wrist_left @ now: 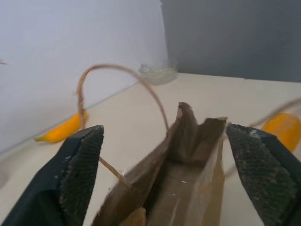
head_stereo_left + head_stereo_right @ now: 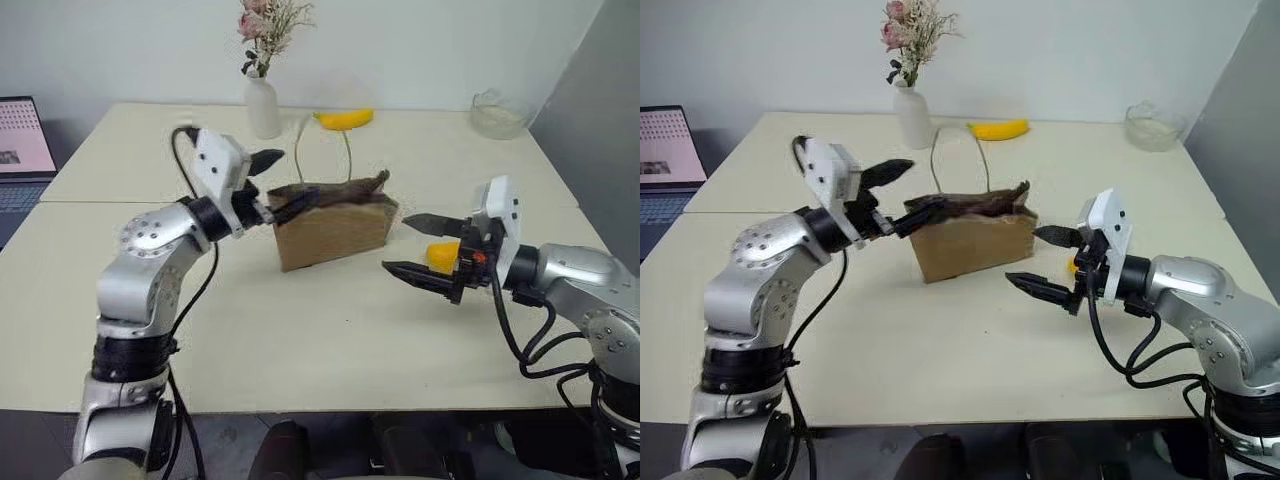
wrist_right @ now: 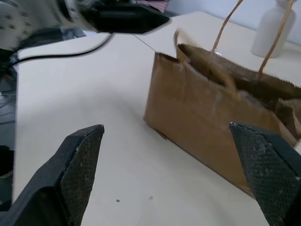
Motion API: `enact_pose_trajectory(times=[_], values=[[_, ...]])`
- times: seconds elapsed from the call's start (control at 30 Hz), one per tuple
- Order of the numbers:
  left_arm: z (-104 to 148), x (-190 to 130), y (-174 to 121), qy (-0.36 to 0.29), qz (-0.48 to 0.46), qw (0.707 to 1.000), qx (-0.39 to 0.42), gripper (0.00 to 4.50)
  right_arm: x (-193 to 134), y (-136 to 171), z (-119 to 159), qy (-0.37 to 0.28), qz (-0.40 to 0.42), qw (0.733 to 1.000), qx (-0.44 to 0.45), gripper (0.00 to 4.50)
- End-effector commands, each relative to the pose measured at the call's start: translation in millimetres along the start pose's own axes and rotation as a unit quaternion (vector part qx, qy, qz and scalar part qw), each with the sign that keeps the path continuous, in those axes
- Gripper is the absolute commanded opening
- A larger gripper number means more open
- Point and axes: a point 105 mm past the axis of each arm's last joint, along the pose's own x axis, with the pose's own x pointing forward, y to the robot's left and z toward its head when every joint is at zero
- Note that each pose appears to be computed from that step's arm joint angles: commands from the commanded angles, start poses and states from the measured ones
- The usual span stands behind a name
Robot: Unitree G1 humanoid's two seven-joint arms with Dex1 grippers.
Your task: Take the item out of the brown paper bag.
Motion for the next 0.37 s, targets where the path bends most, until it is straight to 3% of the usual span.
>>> enact_pose_trajectory(times=[0.03,0.17,0.37], values=[[9,-24,10,0.004,0.082,0.996,0.034,4.29,-4,-15,4,-0.02,-0.047,0.998,-0.045,4.5],[-23,-54,-7,0.071,0.152,0.985,0.026,4.29,-3,-18,-7,-0.052,-0.09,0.993,-0.046,4.5],[-40,-80,-23,0.07,0.238,0.969,-0.008,4.29,5,-23,-34,-0.108,-0.195,0.975,-0.015,4.5]])
